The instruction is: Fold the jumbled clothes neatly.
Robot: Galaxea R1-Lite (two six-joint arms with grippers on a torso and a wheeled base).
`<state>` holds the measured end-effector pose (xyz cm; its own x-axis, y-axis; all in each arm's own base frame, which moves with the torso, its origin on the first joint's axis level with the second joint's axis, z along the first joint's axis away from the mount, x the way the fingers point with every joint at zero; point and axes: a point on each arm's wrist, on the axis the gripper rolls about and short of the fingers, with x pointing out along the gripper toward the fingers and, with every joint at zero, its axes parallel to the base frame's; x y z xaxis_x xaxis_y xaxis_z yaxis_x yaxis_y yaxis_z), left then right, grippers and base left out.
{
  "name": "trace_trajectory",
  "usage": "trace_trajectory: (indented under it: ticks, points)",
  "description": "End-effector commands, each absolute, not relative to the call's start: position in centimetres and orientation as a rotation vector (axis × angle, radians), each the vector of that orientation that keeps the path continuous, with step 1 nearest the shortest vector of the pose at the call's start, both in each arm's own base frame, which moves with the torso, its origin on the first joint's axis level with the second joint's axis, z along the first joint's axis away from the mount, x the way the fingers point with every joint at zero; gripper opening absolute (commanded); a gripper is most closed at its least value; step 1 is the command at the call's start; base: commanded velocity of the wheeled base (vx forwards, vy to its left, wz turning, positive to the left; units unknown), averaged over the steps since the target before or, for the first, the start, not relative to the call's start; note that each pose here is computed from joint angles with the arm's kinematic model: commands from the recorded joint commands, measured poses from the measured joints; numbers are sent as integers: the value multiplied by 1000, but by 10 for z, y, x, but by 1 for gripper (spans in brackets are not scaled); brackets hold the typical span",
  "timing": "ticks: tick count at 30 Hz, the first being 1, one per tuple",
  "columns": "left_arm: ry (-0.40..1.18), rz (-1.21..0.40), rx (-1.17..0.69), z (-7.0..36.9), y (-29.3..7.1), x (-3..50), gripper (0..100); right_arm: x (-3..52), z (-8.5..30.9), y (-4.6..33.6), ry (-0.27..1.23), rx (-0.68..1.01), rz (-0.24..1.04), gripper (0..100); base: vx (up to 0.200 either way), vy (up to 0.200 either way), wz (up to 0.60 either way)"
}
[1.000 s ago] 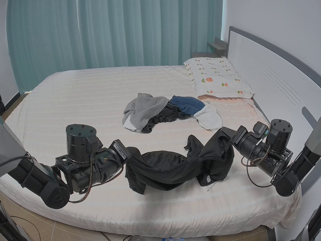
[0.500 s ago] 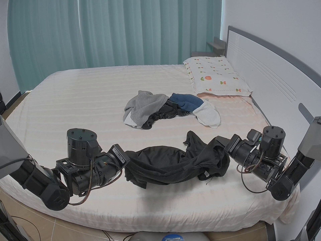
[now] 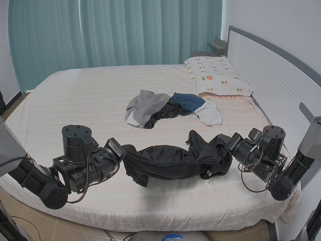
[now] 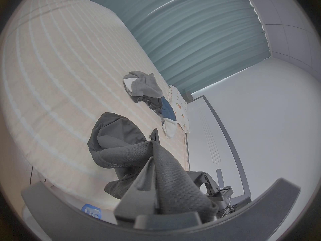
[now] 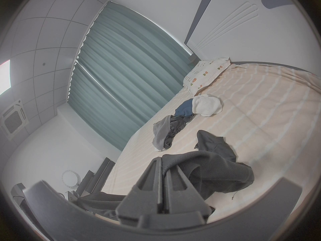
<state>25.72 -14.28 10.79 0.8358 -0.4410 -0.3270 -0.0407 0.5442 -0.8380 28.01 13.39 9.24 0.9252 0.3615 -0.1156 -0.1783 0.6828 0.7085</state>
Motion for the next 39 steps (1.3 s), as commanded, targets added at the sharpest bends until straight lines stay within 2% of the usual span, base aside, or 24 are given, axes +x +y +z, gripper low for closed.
trace_trajectory:
  ticks: [1, 9, 14, 24, 39]
  points:
    - [535, -244, -980, 110, -139, 259, 0, 280, 94, 137, 241, 760, 299, 0, 0, 200, 0]
    - [526, -244, -981, 112, -137, 260, 0, 287, 81, 147, 244, 735, 253, 0, 0, 200, 0]
    - [527, -244, -983, 112, -137, 259, 0, 297, 82, 148, 157, 750, 200, 0, 0, 200, 0]
    - [510, -253, -987, 118, -135, 257, 0, 289, 104, 146, 65, 784, 242, 0, 0, 200, 0]
    - [504, -258, -989, 120, -134, 255, 0, 289, 110, 145, 26, 808, 269, 0, 0, 200, 0]
